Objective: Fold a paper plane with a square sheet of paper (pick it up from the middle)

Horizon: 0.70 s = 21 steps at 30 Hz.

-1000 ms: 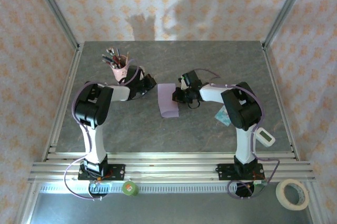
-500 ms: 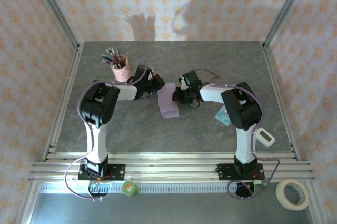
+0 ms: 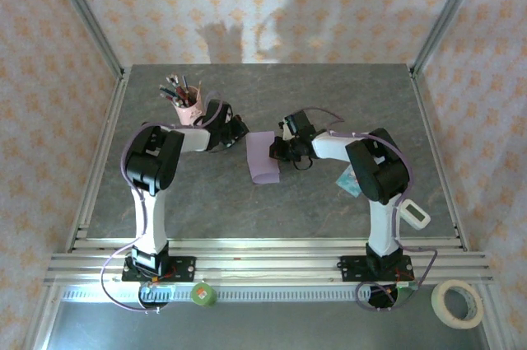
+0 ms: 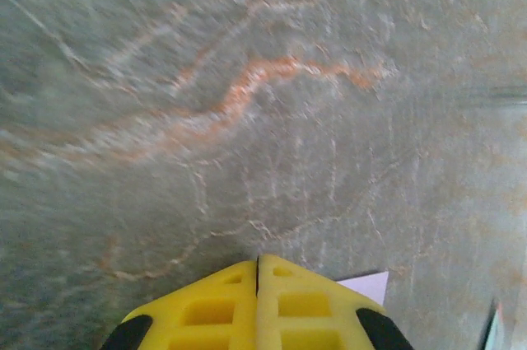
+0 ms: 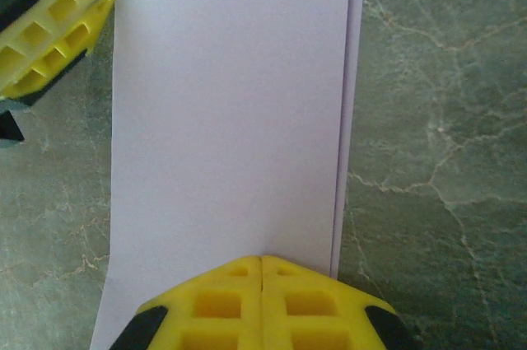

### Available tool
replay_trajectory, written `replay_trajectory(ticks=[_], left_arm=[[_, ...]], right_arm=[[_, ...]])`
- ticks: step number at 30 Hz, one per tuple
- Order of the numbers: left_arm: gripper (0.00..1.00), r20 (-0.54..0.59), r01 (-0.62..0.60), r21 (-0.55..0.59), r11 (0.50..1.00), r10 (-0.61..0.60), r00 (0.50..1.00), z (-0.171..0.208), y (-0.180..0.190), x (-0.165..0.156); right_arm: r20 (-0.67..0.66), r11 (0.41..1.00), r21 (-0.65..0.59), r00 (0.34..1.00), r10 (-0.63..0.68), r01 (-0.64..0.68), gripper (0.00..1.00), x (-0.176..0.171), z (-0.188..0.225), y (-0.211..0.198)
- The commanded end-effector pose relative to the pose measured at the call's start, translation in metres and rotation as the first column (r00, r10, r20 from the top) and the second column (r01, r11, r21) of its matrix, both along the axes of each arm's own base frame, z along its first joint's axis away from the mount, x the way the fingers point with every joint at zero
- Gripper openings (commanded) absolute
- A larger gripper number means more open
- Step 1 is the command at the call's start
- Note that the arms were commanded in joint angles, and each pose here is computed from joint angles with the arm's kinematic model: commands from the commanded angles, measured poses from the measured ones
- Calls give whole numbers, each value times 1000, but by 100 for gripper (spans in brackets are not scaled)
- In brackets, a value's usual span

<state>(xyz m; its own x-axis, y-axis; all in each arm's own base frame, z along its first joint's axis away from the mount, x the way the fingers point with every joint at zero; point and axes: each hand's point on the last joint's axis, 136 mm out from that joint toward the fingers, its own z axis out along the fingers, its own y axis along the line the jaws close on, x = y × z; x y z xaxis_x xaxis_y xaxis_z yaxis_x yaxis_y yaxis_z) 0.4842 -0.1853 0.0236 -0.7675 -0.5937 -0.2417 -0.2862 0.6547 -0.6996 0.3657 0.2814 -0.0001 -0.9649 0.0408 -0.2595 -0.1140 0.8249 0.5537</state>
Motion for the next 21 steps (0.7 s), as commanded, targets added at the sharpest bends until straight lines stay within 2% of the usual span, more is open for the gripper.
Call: replay_trajectory(ticks=[1,6,11,15,21], left_arm=[[0,-12,-30,88,996,31,999,-2,23,8],[0,67,24,3,1000,-24,997,40,-4,5],[0,67,62,-35,997,-60,996,57,-34,-31],[0,14,93,-84,992,-92,996,47,-58,-68],[0,-46,85,-105,991,-90,995,31,-62,-100]], right_arm=[[-333,821,-569,927,-173,-51,0,-110,-124,-136],[-337,824,-565,925,-175,-50,0,-110,-124,-135],[-337,828,-559,924,-181,-42,0,-110,-124,-134],[-343,831,-555,922,-181,-43,0,-112,-125,-133],[-338,831,-555,923,-183,-38,0,-111,-125,-133]])
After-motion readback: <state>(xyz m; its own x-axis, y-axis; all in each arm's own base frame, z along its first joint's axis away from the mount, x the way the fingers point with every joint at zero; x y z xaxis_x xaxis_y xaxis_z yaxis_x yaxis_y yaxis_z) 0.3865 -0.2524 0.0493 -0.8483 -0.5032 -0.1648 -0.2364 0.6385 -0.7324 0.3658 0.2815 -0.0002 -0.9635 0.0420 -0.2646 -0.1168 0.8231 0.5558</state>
